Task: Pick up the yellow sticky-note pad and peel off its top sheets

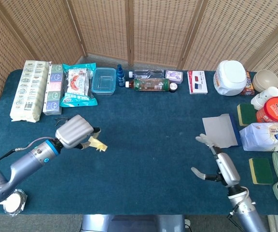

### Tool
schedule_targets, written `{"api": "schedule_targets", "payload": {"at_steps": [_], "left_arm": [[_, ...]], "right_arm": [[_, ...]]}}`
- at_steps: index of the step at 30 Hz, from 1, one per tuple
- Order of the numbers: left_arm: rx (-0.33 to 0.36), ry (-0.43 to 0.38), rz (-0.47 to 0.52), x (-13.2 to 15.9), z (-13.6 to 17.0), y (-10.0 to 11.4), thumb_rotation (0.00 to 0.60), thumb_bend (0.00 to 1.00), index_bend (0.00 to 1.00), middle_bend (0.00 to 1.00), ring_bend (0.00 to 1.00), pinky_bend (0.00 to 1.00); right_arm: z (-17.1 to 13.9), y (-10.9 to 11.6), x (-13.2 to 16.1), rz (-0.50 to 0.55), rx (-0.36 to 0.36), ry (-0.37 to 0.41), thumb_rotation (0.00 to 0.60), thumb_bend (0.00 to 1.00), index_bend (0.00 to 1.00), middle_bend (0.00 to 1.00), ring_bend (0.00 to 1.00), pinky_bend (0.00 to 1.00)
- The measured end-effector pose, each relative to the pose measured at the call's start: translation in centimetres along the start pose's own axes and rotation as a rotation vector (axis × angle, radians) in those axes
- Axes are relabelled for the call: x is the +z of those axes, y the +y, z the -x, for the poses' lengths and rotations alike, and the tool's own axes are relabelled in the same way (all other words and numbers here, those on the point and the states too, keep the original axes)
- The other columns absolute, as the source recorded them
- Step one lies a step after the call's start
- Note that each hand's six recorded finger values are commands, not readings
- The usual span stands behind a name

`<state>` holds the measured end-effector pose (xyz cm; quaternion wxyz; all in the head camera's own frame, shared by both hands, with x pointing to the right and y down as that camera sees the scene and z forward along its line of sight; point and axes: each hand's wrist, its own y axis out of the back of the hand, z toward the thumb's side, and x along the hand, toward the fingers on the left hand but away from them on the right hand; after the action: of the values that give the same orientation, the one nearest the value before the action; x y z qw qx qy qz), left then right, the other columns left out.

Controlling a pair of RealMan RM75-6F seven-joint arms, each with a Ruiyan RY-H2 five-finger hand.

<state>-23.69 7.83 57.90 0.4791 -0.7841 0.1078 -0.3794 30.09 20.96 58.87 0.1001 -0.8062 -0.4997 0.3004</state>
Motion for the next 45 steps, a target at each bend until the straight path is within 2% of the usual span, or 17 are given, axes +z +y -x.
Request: {"api": "schedule_targets", "payload": {"at_steps": [1,4,5,7,9,12,15,20,33,38,45], "left_arm": [[-0.002,-0.011,-0.002,0.3,-0.2,0.1,0.600,0.33,0.67,1.00,1.00,1.00],[-0.012,-0.044,-0.014,1.2,-0.7,0.6,0.600,0.33,0.67,1.00,1.00,1.00],[-0.015,-0.054,-0.019,1.5,-0.8,0.7,0.600,0.33,0.67,1.00,1.00,1.00],[-0.021,-0.075,-0.027,2.1,-1.2,1.0,0.600,0.33,0.67,1.00,1.00,1.00],[-0.023,-0.093,-0.031,2.6,-1.5,1.3,0.600,0.33,0.67,1.00,1.00,1.00],[-0.030,-0.112,-0.037,3.3,-2.0,1.8,0.600,0.33,0.67,1.00,1.00,1.00],[-0.037,-0.124,-0.039,3.8,-2.4,2.0,0.600,0.33,0.67,1.00,1.00,1.00],[-0.050,-0.135,-0.048,4.3,-2.9,2.3,0.600,0.33,0.67,1.00,1.00,1.00],[-0.076,-0.166,-0.038,6.0,-4.2,1.9,0.600,0.33,0.67,1.00,1.00,1.00],[-0.082,-0.170,-0.034,6.4,-4.6,1.6,0.600,0.33,0.66,1.00,1.00,1.00],[-0.085,-0.172,-0.035,6.7,-5.0,1.4,0.600,0.33,0.66,1.00,1.00,1.00]], "right_arm": [[0.3,-0.5,0.2,0.036,0.015,0.012,0.420,0.28,0.00,0.27,0.23,0.28],[1.1,-1.8,0.5,0.107,0.050,0.034,0.422,0.28,0.02,0.37,0.38,0.47],[1.4,-2.1,0.5,0.123,0.060,0.039,0.423,0.28,0.03,0.42,0.47,0.56],[2.0,-2.9,0.4,0.142,0.084,0.046,0.423,0.28,0.05,0.56,0.66,0.70],[2.5,-3.6,0.3,0.150,0.102,0.050,0.423,0.28,0.09,0.78,0.88,0.85],[3.1,-4.4,0.1,0.161,0.124,0.055,0.421,0.28,0.13,0.94,0.99,0.97],[3.7,-5.2,0.1,0.156,0.147,0.062,0.419,0.28,0.20,1.00,1.00,1.00],[4.4,-6.6,0.2,0.145,0.167,0.069,0.437,0.29,0.30,1.00,1.00,1.00],[6.0,-8.9,1.6,0.196,0.186,0.096,0.571,0.29,0.29,1.00,1.00,1.00],[6.9,-9.5,2.2,0.221,0.195,0.101,0.598,0.29,0.29,1.00,1.00,1.00],[7.4,-9.9,3.2,0.250,0.211,0.113,0.600,0.29,0.30,1.00,1.00,1.00]]}}
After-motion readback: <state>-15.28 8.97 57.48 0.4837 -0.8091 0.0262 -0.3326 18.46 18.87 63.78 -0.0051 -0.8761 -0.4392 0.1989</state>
